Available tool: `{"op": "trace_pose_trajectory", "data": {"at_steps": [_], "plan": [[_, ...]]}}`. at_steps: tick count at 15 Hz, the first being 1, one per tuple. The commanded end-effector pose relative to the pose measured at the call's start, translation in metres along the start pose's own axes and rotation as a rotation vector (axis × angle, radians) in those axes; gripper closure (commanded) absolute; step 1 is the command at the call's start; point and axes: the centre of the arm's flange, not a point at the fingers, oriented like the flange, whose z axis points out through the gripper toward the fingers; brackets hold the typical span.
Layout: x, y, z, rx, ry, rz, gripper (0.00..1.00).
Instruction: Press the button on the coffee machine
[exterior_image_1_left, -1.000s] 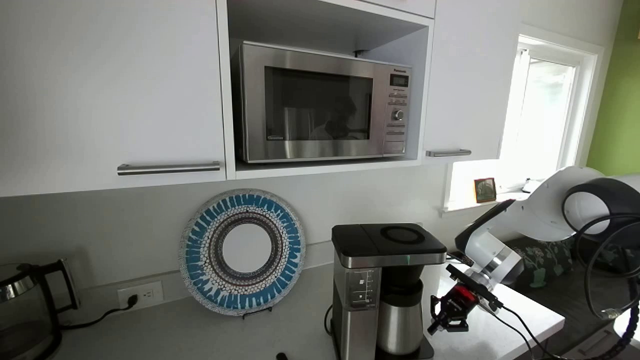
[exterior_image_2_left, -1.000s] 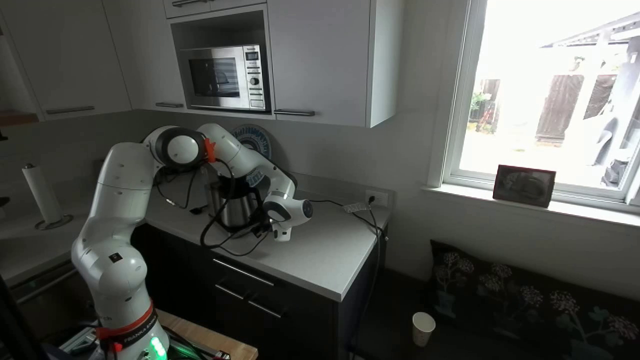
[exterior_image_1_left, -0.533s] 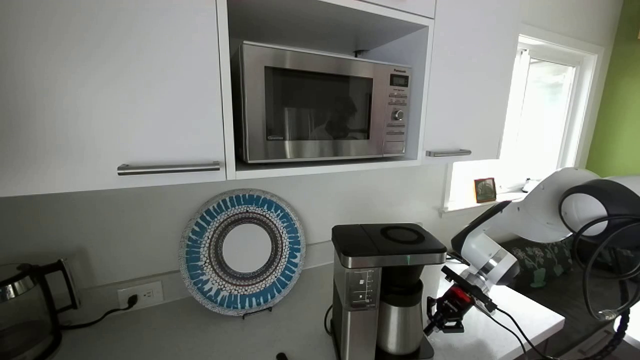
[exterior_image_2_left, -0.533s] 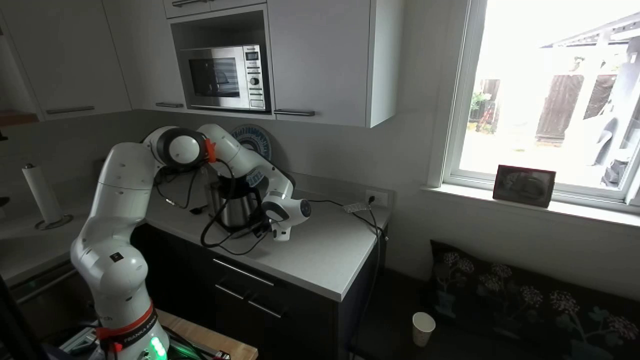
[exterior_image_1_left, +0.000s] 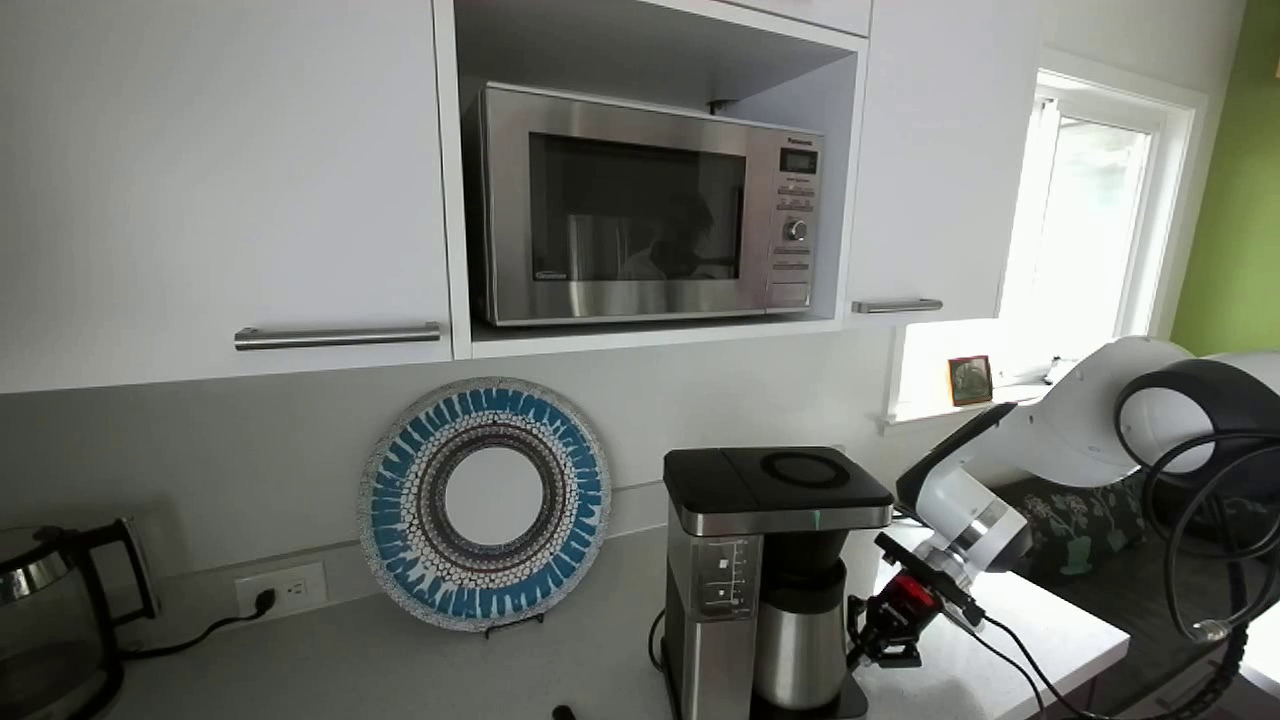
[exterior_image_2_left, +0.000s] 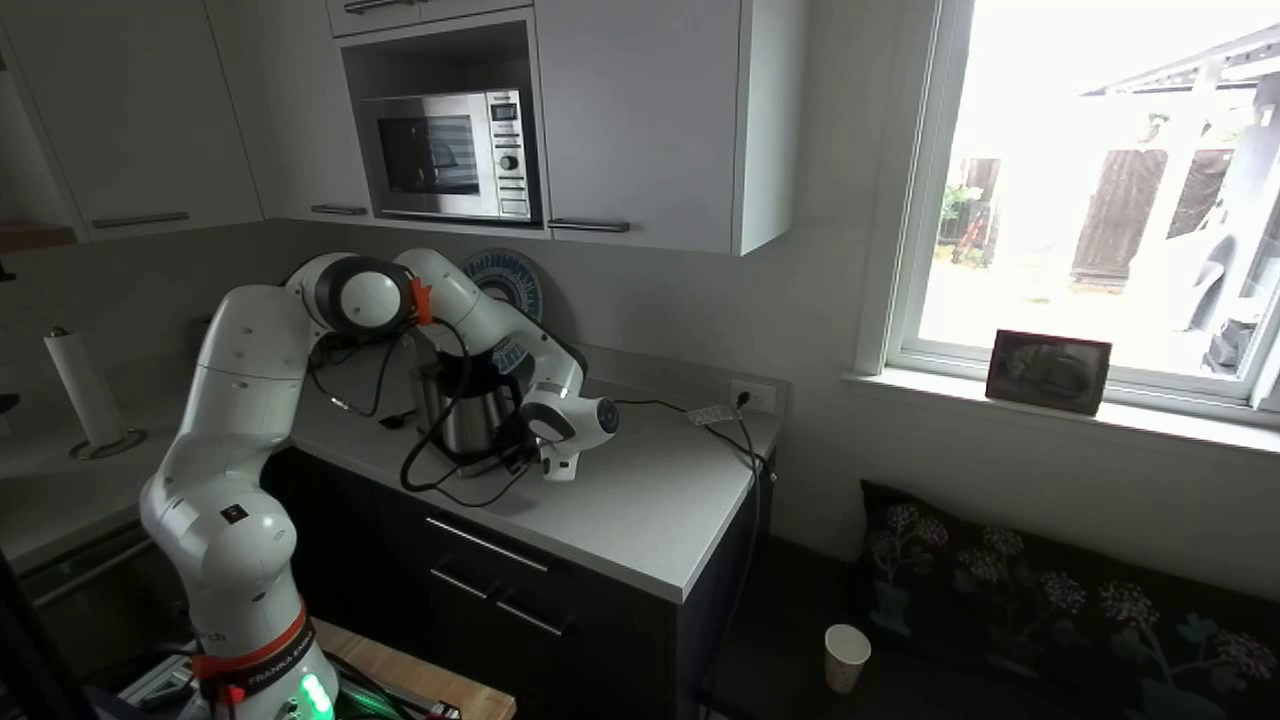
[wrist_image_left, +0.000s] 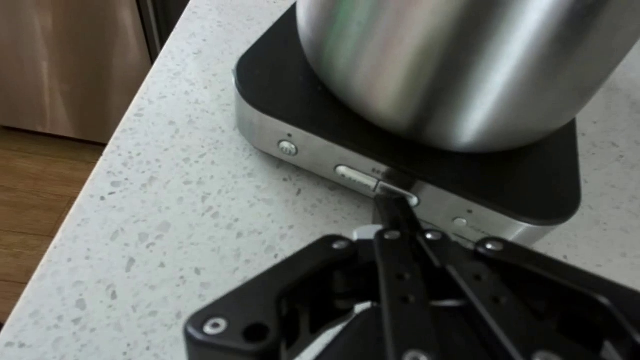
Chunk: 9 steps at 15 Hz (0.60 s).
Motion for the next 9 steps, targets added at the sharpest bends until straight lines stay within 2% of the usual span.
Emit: {"op": "trace_pose_trajectory", "data": {"at_steps": [1, 9], "plan": [[0.0019, -0.0053, 0.0073, 0.021, 0.007, 0.027, 1.00], [0.0007, -0.0074, 0.0140, 0.028, -0.006, 0.055, 1.00]]}}
